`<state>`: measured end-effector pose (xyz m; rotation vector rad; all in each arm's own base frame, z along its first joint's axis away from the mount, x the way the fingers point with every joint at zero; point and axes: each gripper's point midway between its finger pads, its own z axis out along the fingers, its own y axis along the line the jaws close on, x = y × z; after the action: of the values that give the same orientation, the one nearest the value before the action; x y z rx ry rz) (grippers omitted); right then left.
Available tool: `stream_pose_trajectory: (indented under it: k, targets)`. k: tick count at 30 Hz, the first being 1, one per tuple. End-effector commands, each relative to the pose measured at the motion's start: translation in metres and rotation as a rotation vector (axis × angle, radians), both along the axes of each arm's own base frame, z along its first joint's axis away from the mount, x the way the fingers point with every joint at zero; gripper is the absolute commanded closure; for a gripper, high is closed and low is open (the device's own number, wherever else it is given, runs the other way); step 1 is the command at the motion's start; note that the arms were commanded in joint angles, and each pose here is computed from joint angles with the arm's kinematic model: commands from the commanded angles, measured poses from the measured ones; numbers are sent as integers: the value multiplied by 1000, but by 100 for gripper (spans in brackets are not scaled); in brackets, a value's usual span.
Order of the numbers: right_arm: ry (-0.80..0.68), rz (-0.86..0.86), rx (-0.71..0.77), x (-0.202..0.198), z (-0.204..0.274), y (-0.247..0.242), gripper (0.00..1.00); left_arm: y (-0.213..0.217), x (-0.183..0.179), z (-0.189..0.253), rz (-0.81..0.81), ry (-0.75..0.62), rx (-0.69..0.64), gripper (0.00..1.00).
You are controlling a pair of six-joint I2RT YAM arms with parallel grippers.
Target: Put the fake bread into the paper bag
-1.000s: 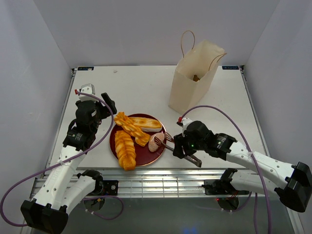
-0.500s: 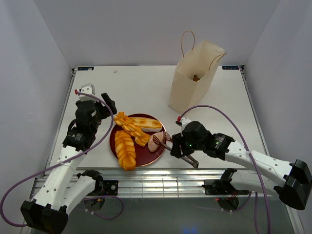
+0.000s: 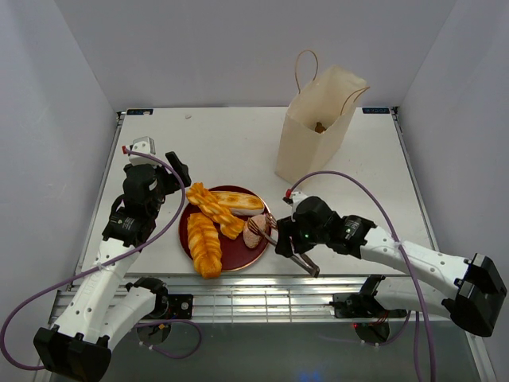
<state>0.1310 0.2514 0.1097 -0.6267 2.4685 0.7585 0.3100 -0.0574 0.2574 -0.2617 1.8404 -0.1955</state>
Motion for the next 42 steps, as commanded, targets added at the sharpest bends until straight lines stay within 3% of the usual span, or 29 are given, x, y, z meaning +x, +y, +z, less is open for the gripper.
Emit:
stream_pose_trajectory:
  k: [1, 20, 26, 33, 42]
  targets:
    - [-37, -4, 65, 9, 26, 18, 37, -3, -2, 7, -17, -28, -13, 2]
    - [-31, -41, -89, 4, 22, 10, 40, -5, -3, 9, -27, -33, -18, 2]
    - [-10, -22, -67, -2, 19, 13, 57, -5, -4, 10, -28, -36, -20, 2]
    - [8, 0, -52, -7, 20, 16, 58, -5, -4, 9, -30, -35, -20, 2]
    - [-33, -27, -30, 0, 43, 14, 50, -6, -4, 10, -34, -37, -22, 2]
